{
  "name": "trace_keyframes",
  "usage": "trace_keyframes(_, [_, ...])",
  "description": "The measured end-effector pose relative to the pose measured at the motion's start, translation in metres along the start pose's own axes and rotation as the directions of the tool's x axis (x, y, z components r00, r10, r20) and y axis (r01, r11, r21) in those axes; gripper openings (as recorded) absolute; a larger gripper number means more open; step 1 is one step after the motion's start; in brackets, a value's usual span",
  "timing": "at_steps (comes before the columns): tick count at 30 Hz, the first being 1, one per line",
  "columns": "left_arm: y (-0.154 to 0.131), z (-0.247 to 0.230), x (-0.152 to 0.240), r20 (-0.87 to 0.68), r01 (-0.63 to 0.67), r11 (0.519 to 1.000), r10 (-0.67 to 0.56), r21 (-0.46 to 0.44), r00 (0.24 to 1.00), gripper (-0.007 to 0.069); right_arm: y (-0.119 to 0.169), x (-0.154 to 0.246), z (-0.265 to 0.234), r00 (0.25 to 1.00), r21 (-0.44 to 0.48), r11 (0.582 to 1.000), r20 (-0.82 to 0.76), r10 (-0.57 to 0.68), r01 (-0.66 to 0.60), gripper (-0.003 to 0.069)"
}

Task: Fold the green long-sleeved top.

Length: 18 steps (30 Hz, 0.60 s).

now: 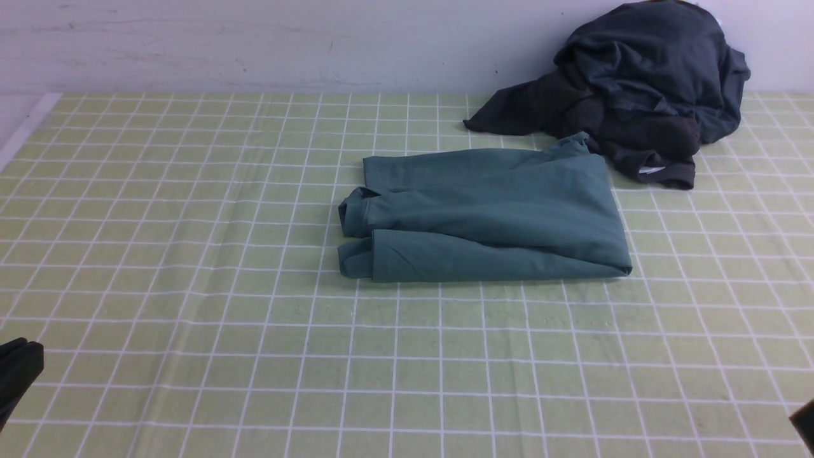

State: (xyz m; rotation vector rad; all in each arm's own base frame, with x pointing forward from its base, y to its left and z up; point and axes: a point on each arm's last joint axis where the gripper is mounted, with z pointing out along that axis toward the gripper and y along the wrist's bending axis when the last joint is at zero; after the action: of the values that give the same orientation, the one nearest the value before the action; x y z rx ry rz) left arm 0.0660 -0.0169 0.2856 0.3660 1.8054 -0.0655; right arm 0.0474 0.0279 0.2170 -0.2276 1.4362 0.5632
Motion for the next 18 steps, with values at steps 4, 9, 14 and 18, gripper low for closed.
trace_keyframes(4, [0.0, 0.0, 0.0, 0.0, 0.0, 1.0, 0.0, 0.0, 1.0, -0.0003, 0.003, 0.001, 0.0, 0.999, -0.035, 0.999, 0.019, 0.028, -0.027, -0.0014])
trace_keyframes(9, [0.0, 0.0, 0.0, 0.0, 0.0, 1.0, 0.0, 0.0, 1.0, -0.0003, -0.005, 0.0, 0.0, 0.992, 0.061, 0.99, 0.04, 0.123, -0.125, -0.0014])
trace_keyframes(14, [0.0, 0.0, 0.0, 0.0, -0.001, 1.0, 0.001, 0.0, 1.0, -0.0003, -0.017, -0.001, -0.002, 0.995, 0.272, 0.959, 0.036, -0.089, 0.076, -0.0014])
trace_keyframes(18, [0.0, 0.0, 0.0, 0.0, -0.001, 1.0, 0.001, 0.0, 1.0, -0.0003, -0.028, -0.001, -0.006, 0.979, 0.456, 0.873, 0.016, -0.204, 0.174, -0.0014])
